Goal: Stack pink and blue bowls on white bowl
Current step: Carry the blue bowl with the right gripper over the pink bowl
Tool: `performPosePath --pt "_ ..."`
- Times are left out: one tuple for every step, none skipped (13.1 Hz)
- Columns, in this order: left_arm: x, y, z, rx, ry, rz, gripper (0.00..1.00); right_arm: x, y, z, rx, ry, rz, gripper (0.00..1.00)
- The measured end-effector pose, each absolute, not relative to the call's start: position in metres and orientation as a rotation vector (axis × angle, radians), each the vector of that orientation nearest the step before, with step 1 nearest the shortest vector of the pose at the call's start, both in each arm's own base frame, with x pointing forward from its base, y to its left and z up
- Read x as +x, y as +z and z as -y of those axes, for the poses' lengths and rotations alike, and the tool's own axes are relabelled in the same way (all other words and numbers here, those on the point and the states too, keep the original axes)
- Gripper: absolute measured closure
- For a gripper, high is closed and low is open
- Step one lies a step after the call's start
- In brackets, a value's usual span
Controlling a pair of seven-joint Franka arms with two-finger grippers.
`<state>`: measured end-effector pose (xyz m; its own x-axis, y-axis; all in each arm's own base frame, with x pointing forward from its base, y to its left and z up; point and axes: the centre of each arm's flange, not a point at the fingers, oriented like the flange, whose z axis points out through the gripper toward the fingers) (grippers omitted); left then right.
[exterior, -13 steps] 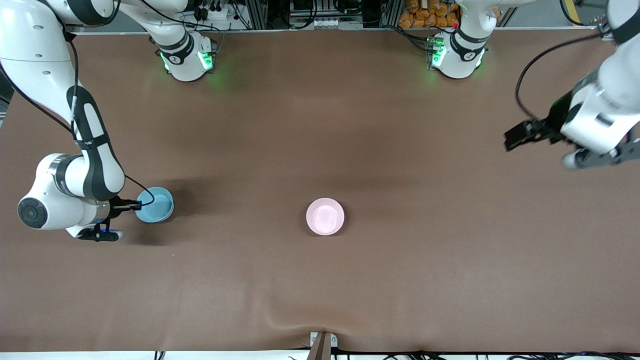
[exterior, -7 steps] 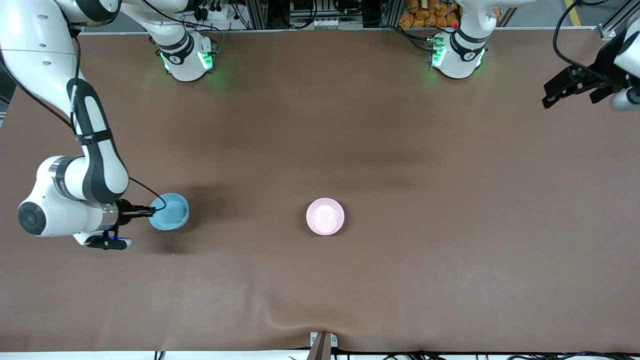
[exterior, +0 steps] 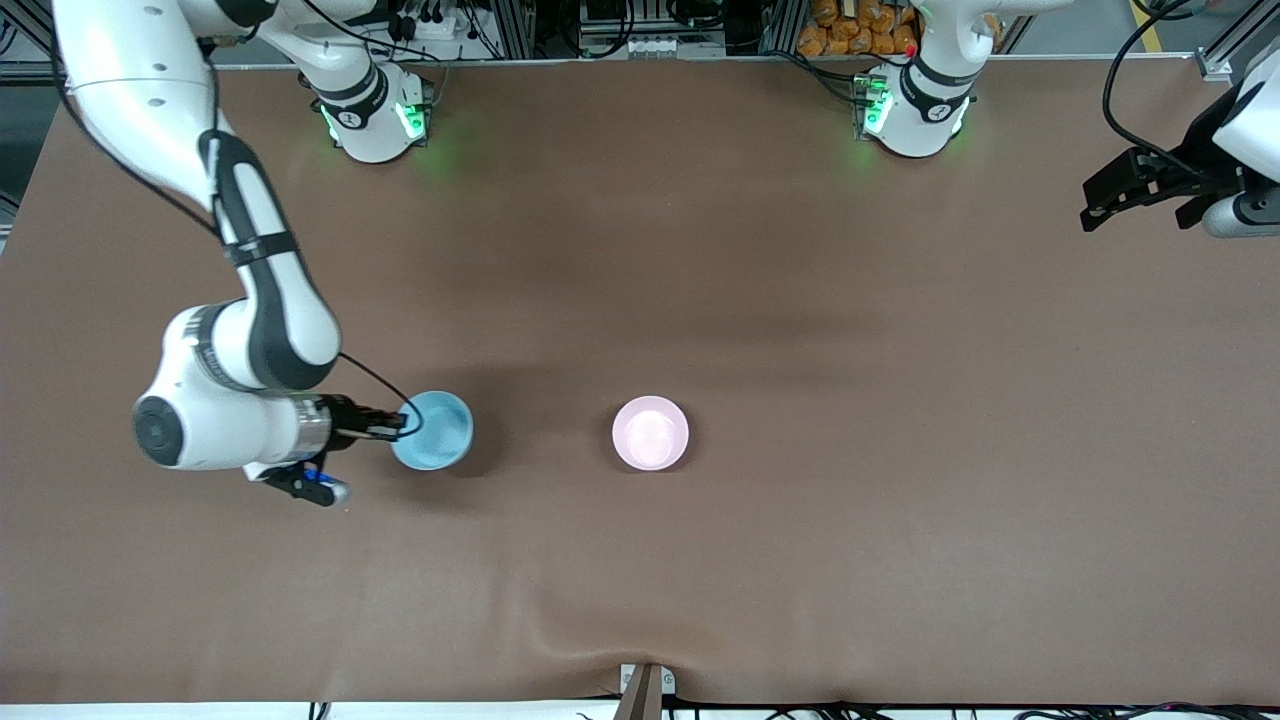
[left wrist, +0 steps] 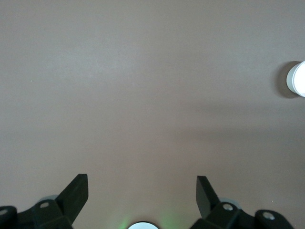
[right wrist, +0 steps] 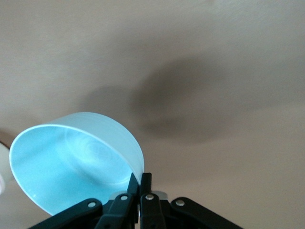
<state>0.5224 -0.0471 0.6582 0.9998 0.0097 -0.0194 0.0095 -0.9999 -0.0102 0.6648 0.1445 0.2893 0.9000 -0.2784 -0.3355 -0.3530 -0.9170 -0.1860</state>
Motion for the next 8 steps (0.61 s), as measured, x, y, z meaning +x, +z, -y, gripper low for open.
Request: performPosePath --pt "0.522 0.659 0.046 -3.132 0.027 0.016 0.0 0.664 0.297 -0.167 -2.825 0.438 -0.501 0.97" --pt "0.523 0.66 0.046 -3.132 0.025 0.017 0.0 0.662 0.305 -0.191 -2.827 0.431 -0.524 0.97" --pt "0.523 0.66 0.046 -3.135 0.025 0.018 0.0 0.658 0.312 -0.216 -2.828 0.428 -0.557 0.97" --pt "0.522 0.66 0.046 -3.148 0.027 0.018 0.0 0.651 0.318 -0.245 -2.829 0.432 -0.604 0.97" --pt "0.522 0.66 0.047 -3.162 0.029 0.018 0.0 0.643 0.321 -0.271 -2.827 0.434 -0.658 0.97" --pt "0.522 0.66 0.048 -3.167 0.03 0.017 0.0 0.636 0.324 -0.298 -2.82 0.418 -0.719 0.97" --pt "0.522 0.66 0.049 -3.167 0.029 0.015 0.0 0.629 0.326 -0.323 -2.805 0.389 -0.777 0.97" --pt "0.522 0.66 0.05 -3.167 0.029 0.011 0.0 0.624 0.326 -0.343 -2.785 0.352 -0.822 0.97"
